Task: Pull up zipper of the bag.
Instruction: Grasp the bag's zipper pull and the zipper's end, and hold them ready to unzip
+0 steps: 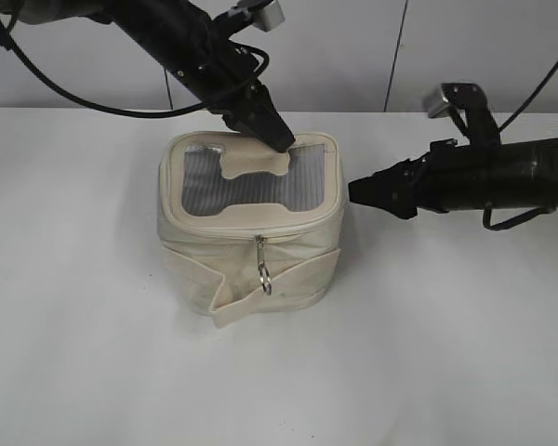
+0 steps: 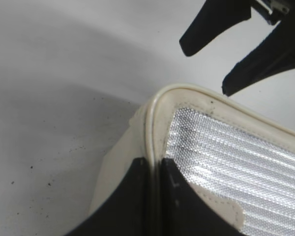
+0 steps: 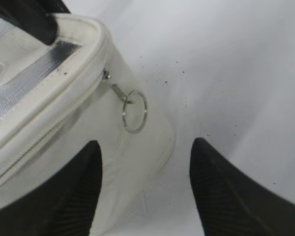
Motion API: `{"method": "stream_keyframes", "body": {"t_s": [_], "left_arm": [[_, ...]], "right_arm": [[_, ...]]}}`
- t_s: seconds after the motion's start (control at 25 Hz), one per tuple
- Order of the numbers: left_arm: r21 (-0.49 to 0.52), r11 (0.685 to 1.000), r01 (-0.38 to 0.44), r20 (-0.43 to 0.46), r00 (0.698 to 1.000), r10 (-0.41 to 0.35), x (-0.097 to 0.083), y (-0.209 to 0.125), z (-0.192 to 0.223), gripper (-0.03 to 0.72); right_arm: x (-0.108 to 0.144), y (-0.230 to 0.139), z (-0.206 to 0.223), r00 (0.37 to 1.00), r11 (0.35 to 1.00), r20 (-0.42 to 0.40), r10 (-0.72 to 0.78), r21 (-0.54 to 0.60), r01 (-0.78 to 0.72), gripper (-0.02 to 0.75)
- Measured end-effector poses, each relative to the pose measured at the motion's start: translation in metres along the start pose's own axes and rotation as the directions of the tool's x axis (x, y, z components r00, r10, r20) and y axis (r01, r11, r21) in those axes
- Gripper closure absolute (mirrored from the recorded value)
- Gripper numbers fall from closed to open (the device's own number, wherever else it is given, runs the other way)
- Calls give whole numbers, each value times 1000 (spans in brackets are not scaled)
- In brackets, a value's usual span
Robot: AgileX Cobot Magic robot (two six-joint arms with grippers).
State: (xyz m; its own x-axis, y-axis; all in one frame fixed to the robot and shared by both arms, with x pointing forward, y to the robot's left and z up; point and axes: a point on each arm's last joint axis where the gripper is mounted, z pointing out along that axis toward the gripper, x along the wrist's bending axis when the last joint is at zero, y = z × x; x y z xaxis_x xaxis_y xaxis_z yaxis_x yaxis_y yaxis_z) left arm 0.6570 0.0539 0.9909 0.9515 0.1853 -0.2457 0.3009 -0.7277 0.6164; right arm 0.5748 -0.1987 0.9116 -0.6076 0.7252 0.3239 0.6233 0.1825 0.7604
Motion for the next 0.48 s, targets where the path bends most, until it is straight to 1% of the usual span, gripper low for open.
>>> {"method": "stream_keyframes", "body": {"t_s": [0.24, 0.48], "left_arm": [[-1, 1000, 0, -2, 1000, 0, 0, 0, 0, 644], [1, 1000, -1, -3, 1000, 1, 0, 0, 0, 644]], "right_arm": [[10, -4, 19, 996, 997, -40, -77, 27, 79, 286], [3, 1, 32, 995, 996, -38, -87, 22, 88, 286]]}}
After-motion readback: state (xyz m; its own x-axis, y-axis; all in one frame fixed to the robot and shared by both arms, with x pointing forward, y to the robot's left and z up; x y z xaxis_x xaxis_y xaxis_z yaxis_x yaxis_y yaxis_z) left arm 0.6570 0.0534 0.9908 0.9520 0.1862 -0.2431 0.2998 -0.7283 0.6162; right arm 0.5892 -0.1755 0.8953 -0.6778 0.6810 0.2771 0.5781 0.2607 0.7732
